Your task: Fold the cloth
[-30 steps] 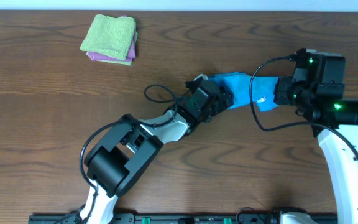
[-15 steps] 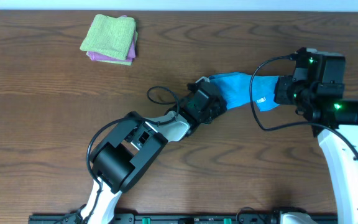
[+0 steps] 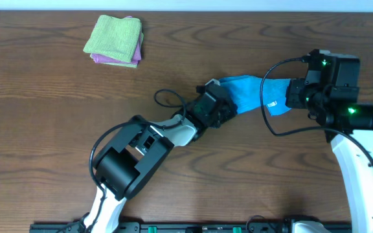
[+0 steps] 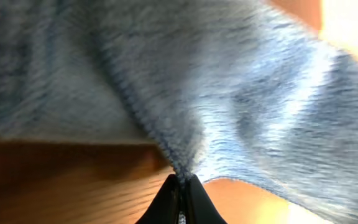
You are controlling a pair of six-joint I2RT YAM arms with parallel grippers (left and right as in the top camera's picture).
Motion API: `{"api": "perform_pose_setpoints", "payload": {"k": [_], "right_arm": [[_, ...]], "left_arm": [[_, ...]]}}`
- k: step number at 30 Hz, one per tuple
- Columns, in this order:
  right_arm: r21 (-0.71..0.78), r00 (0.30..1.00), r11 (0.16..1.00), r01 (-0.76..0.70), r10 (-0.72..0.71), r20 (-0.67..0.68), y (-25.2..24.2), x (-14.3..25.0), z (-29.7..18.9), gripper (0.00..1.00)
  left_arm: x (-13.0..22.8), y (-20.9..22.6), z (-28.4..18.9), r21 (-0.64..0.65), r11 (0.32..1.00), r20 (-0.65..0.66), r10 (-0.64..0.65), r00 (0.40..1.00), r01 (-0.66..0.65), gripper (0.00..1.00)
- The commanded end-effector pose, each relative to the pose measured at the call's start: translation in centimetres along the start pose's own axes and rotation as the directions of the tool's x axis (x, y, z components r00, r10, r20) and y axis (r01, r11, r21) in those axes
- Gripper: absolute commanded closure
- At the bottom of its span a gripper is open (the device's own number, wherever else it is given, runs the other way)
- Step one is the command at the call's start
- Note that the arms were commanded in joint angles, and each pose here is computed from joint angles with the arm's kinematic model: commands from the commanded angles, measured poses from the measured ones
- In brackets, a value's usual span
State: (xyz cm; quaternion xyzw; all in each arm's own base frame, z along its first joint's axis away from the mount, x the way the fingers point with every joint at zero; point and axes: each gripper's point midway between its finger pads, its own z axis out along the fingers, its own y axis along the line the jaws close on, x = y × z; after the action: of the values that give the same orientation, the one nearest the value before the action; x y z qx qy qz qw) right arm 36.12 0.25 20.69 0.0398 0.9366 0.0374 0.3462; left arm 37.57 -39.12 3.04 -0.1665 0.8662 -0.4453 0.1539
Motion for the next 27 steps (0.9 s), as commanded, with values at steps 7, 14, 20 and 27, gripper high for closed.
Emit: {"api": "perform_pose_setpoints", "payload": {"k": [7, 14, 20, 27], "right_arm": [[-0.078, 0.999, 0.997, 0.02, -0.016, 0.051, 1.3, -1.5, -0.4, 0.91], [-0.151, 0.99, 0.988, 0.042, -0.021, 0.138, 2.7, -3.6, -0.8, 0.91], [-0.256, 0.974, 0.963, 0.086, -0.027, 0.227, 4.7, -5.7, -1.6, 0.98], [-0.245, 0.939, 0.958, 0.147, -0.057, 0.341, 5.0, -8.2, -2.4, 0.98]], "left_arm": [[-6.0, -2.2, -4.8, 0.138, 0.988, -0.064, -0.067, 0.996, 0.075, 0.94], [-12.3, -6.5, -11.1, 0.254, 0.967, 0.085, -0.062, 0.994, 0.038, 0.94], [-14.5, -10.4, -15.6, 0.327, 0.945, 0.188, -0.039, 0.981, -0.025, 0.94], [-16.6, -12.0, -18.4, 0.349, 0.933, 0.271, -0.006, 0.963, -0.093, 0.94]]}}
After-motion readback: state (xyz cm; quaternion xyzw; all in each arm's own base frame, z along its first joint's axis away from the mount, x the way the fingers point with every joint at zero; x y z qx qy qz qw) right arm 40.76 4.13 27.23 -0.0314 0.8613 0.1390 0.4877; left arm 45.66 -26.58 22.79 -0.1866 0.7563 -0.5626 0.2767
